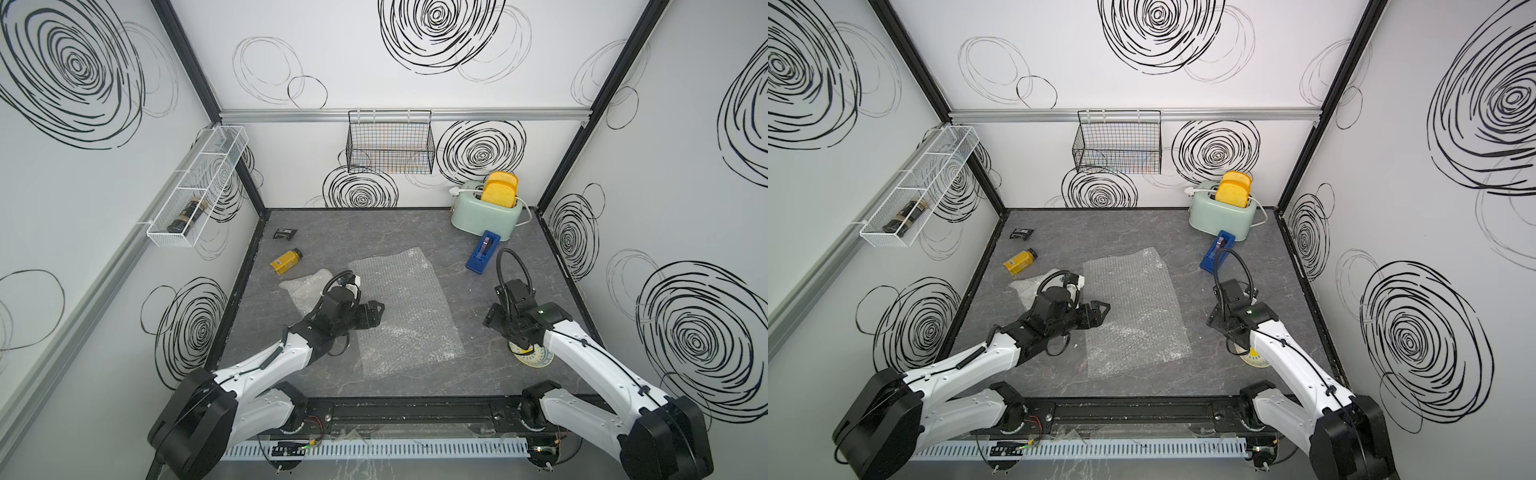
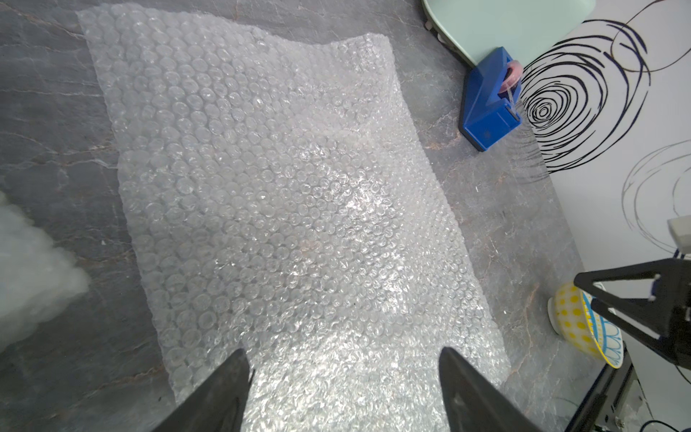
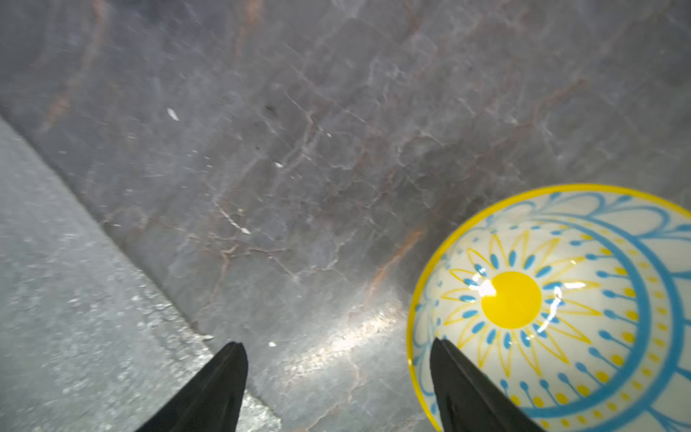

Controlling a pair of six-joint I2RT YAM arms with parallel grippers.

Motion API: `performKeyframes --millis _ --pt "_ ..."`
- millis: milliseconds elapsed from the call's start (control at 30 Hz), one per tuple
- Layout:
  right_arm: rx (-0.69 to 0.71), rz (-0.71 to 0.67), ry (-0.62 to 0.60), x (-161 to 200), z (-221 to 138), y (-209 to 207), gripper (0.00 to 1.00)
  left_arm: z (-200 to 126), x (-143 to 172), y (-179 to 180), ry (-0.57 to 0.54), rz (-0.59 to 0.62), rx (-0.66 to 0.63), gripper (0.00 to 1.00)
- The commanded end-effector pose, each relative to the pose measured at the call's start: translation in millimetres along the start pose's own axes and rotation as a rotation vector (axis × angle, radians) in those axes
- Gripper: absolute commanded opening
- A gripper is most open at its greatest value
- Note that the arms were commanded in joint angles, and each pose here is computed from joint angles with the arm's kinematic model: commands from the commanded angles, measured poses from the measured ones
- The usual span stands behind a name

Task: Wrap bowls in bubble wrap
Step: Pick up the bowl from the center of the board.

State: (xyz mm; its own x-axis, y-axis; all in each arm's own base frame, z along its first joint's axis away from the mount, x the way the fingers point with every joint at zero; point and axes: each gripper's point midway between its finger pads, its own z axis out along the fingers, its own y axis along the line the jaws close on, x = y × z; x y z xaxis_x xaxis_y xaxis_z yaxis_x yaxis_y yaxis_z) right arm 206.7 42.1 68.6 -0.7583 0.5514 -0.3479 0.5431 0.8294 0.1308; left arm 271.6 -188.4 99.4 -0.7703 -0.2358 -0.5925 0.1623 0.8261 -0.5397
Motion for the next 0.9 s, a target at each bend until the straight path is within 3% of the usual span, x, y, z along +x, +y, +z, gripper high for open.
performKeyframes --millis 0,133,433,500,600,733,867 --pt "0.113 0.048 0.019 15 10 -29 0.81 -4 -7 -8 -0.030 0.019 0.028 0.82" --pt "0.122 0.040 0.019 16 18 -31 0.72 -4 -6 -8 -0.029 0.019 0.030 0.82" --pt "0.140 -0.037 0.006 3 23 -19 0.12 -4 -6 -4 -0.029 0.016 0.008 0.81" --pt "0.115 -0.067 0.004 -1 22 -8 0.03 -5 -7 -3 -0.034 0.020 0.001 0.81" --pt "0.119 -0.140 -0.033 -14 15 11 0.00 -6 -7 -3 -0.037 0.019 0.006 0.81" --pt "0.061 -0.289 -0.093 -33 -3 66 0.00 -7 -10 0 -0.049 0.013 -0.015 0.81" --pt "0.005 -0.476 -0.105 -31 -20 150 0.00 -14 -21 41 -0.088 -0.060 -0.185 0.76"
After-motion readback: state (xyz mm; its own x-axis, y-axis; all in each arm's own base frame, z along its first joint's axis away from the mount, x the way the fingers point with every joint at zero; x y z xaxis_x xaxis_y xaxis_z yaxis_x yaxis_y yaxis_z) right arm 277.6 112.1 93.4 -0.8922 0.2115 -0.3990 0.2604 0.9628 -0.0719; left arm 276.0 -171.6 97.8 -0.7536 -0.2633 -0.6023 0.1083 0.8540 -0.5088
